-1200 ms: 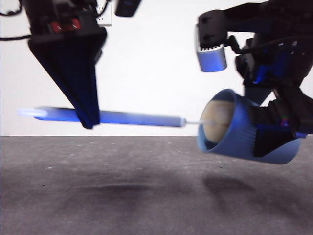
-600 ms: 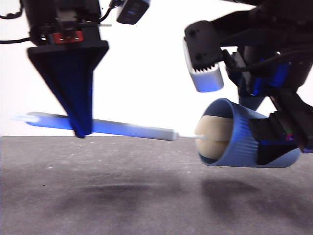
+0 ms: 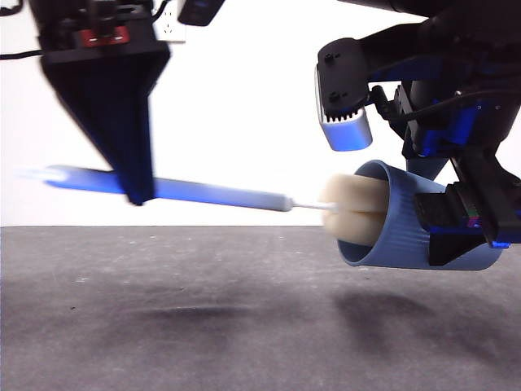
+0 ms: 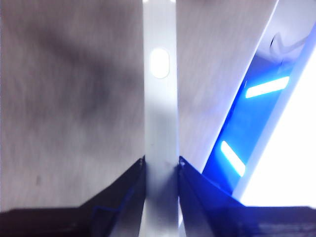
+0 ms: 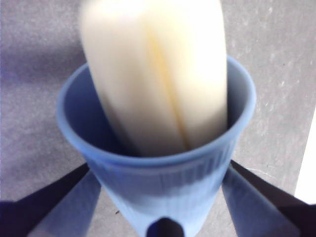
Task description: Pick up the cup brush,pick up the cup,insert the brush into the cup,clean the cup,put the cup brush back,put the cup back to the fixed position on the table
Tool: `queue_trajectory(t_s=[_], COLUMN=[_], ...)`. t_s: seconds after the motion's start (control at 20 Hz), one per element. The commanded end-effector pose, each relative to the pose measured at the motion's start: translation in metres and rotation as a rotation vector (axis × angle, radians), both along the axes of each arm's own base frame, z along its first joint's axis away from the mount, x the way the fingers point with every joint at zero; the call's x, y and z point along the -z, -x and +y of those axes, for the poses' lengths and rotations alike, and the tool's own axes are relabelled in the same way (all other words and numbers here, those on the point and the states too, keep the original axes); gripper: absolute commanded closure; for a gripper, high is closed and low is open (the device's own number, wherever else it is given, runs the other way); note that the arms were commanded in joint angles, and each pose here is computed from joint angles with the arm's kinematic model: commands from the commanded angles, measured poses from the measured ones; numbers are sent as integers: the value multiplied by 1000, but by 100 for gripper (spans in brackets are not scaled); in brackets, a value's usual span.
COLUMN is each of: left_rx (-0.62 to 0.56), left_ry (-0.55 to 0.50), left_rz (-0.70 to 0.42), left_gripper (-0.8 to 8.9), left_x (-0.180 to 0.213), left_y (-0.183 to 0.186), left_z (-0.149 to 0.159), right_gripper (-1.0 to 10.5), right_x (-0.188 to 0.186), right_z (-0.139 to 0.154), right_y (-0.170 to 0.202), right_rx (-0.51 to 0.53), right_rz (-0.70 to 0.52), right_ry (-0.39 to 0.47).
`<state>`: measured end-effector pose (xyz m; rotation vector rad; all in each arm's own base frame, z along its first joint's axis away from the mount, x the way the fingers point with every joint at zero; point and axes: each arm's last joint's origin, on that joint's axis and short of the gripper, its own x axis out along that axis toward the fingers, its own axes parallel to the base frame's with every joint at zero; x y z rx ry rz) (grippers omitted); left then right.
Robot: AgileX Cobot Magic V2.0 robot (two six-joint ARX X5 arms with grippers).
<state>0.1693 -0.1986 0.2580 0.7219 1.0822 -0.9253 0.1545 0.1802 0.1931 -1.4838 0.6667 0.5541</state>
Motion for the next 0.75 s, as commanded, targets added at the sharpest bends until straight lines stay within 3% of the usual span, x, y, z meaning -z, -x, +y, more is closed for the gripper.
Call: queue_trajectory(t_s=[0.05,0.25,0.4,0.6,0.75], left_rx=[9,19,19,-39,-72], left_ry=[59,73,73,-17,-85], left_rz=[-2,11,16,-4,-10], left_gripper=[822,822,822,822,822], left_x=[3,12,12,14,13], left_y=[0,0,1,-1,-2], left_z=[-10,-24,-25,-15,-6], right_gripper=[963,963,963,963,963], right_x=[0,-2,-1,0,0], right_z=[7,19,19,11,1], right_y=[5,17,18,13,4], right_rx=[-33,-109,-109,-37,73], right_rz=[1,-7,-6,-24,-26], right_ry=[-22,-58,-41,-5,-31])
